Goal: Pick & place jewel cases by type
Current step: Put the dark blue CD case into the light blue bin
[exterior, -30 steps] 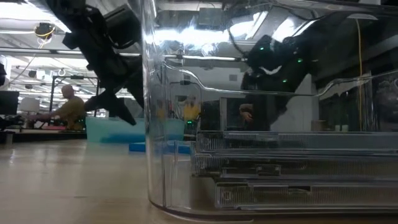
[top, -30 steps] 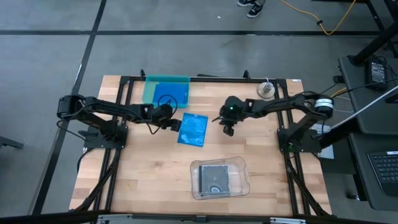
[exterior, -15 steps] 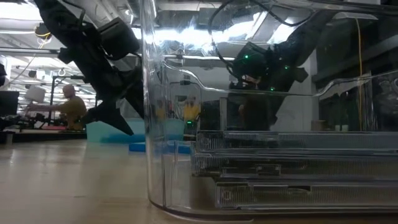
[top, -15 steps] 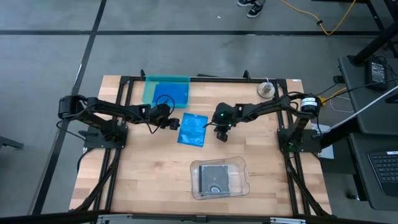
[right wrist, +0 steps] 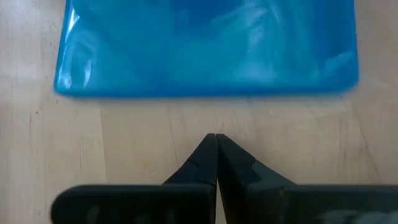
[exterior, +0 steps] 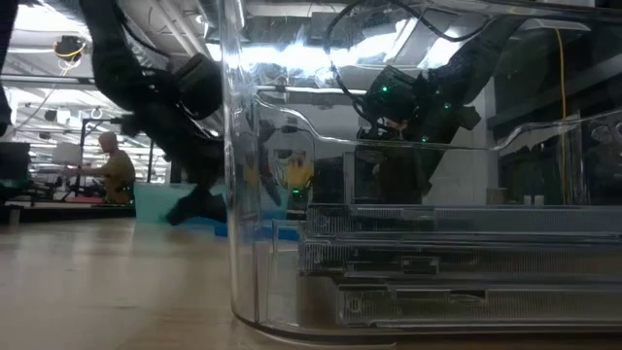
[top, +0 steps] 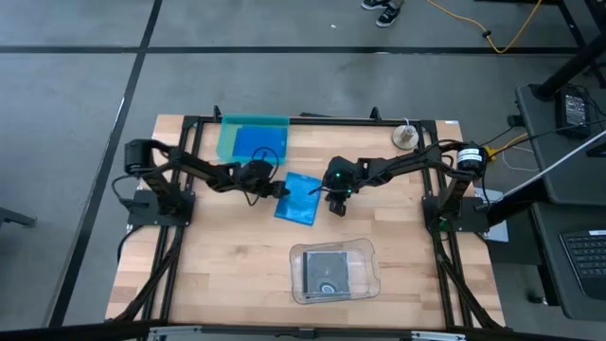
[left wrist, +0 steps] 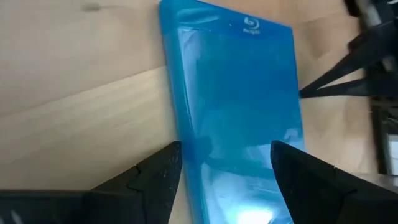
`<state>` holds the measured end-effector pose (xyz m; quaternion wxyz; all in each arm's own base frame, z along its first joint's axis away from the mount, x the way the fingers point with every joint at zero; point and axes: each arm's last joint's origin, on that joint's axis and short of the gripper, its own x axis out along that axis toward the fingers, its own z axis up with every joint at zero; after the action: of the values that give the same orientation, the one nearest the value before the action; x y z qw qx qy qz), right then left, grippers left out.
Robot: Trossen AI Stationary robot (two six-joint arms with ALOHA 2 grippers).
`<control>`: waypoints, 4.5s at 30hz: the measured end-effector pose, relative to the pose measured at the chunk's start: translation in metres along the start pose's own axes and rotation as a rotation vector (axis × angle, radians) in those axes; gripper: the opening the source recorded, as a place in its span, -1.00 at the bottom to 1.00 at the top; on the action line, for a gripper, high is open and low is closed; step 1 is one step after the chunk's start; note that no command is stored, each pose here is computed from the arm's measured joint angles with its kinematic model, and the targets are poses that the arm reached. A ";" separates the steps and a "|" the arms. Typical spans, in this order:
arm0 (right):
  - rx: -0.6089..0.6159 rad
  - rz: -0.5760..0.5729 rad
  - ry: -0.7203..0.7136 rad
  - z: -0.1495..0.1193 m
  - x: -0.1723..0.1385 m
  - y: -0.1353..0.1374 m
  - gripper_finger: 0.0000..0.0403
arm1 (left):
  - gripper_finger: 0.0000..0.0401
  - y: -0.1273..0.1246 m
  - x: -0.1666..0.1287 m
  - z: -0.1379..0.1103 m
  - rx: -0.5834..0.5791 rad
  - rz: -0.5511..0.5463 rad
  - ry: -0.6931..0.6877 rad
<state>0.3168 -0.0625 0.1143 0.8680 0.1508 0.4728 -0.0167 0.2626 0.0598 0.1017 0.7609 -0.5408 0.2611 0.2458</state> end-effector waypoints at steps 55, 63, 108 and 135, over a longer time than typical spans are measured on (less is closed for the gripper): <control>-0.040 -0.277 -0.109 0.009 -0.110 -0.024 -0.96 | -0.97 -0.102 -0.020 0.044 0.255 -0.496 -0.127; -0.081 -0.362 -0.380 0.006 -0.193 -0.005 -0.96 | -0.98 -0.116 -0.088 0.078 0.386 -0.570 -0.380; -0.175 -0.120 -0.975 -0.033 -0.306 0.067 -0.96 | -0.98 -0.270 -0.272 0.083 1.779 -0.213 -0.964; -0.165 -0.122 -0.934 -0.026 -0.296 0.065 -0.96 | -0.97 -0.302 -0.297 -0.018 2.682 0.565 -1.259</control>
<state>0.1430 -0.0266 0.3617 0.9941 0.0298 0.0398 -0.0961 0.2378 -0.0729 0.5035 0.5904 0.7926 0.0188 0.1511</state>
